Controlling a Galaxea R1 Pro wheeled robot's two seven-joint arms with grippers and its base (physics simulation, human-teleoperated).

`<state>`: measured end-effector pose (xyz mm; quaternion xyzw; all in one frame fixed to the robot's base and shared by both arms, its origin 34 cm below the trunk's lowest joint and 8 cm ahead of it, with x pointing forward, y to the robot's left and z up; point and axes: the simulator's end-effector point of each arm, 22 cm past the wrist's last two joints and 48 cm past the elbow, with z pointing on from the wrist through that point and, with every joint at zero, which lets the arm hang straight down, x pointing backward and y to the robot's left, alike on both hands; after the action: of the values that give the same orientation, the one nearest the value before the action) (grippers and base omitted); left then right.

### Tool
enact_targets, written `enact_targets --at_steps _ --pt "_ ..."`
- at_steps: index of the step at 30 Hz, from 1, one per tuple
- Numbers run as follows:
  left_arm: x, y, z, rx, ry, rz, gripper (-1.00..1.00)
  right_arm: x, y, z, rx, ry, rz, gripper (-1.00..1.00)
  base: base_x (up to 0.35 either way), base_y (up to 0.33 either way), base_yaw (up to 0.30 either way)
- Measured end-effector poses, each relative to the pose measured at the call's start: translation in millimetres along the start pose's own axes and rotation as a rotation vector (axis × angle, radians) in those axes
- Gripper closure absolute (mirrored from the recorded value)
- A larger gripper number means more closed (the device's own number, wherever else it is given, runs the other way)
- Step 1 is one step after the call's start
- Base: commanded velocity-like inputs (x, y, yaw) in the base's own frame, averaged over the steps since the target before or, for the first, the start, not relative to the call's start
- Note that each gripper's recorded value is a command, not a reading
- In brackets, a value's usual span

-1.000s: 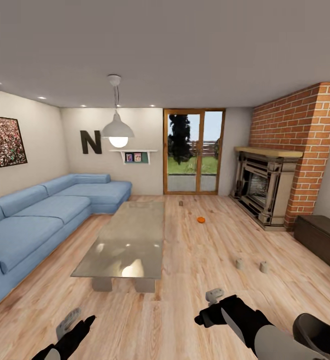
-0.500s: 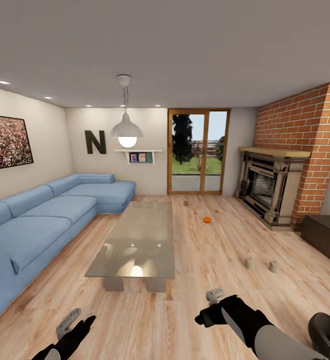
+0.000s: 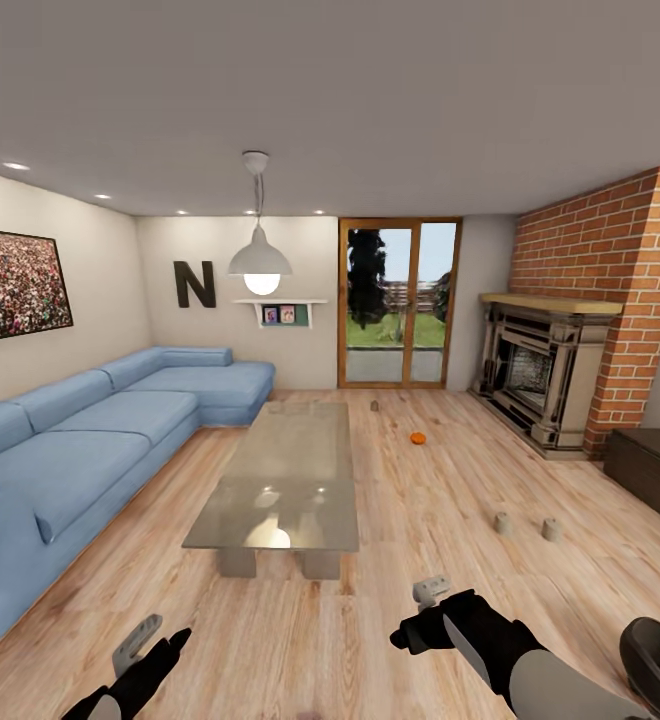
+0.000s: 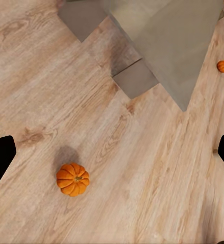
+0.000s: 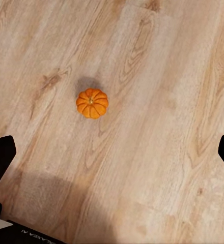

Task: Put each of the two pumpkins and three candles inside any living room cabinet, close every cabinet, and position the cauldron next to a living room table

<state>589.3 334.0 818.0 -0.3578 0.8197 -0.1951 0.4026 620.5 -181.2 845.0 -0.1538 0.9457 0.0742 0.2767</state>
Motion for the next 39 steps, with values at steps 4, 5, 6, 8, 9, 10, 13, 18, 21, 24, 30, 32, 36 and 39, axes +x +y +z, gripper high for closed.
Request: enact_targets --at_steps 4,5,6,8,9,10,13,18,21,24,30,32,36,39 --pt "0 0 0.0 0.000 0.001 0.000 -1.00 0 0 0.0 0.000 0.000 0.001 -1.00 0.000 0.000 0.000" --pt "0 0 0.0 0.001 0.001 0.000 -1.00 0 0 0.0 0.000 0.000 0.001 -1.00 0.000 0.000 0.000" --pt "0 0 0.0 0.001 0.003 -0.001 -1.00 0 0 0.0 0.000 0.000 0.001 -1.00 0.000 0.000 0.000" --pt "1 0 0.0 0.002 0.004 -0.001 -1.00 0 0 0.0 -0.001 -0.001 0.001 -1.00 0.000 0.000 0.000" --pt "2 0 0.8 0.002 0.006 -0.001 -1.00 0 0 0.9 -0.001 -0.002 0.000 -1.00 0.000 0.000 0.000" --pt "2 0 1.6 0.002 0.007 -0.002 -1.00 0 0 1.8 -0.001 -0.003 0.000 -1.00 0.000 0.000 0.000" --pt "-1 -8 3.3 0.022 0.030 -0.003 -1.00 0 -1 4.3 0.000 -0.002 0.001 -1.00 0.000 0.000 0.000" --pt "-3 -96 1.7 0.166 0.099 0.101 -1.00 1 -2 8.6 0.000 -0.003 0.000 -1.00 0.000 0.000 0.000" --pt "-15 -138 -7.8 0.236 0.114 0.159 -1.00 1 -2 11.2 0.000 -0.005 -0.001 -1.00 0.000 0.000 0.000" --pt "-24 -157 -15.4 0.266 0.121 0.187 -1.00 2 -3 14.0 -0.001 -0.004 0.000 -1.00 0.000 0.000 0.000" --pt "-57 -198 -41.8 0.337 0.094 0.247 -1.00 13 -6 21.5 0.004 0.020 0.011 -1.00 0.000 0.000 0.000" --pt "-57 -210 -50.3 0.353 0.118 0.276 -1.00 26 -10 25.6 0.008 0.045 0.026 -1.00 0.000 0.000 0.000" --pt "-57 -231 -65.7 0.385 0.139 0.329 -1.00 63 -19 34.3 0.020 0.124 0.070 -1.00 0.000 0.000 0.000" --pt "-64 -243 -75.4 0.408 0.118 0.354 -1.00 72 -24 36.3 0.027 0.155 0.091 -1.00 0.000 0.000 0.000"
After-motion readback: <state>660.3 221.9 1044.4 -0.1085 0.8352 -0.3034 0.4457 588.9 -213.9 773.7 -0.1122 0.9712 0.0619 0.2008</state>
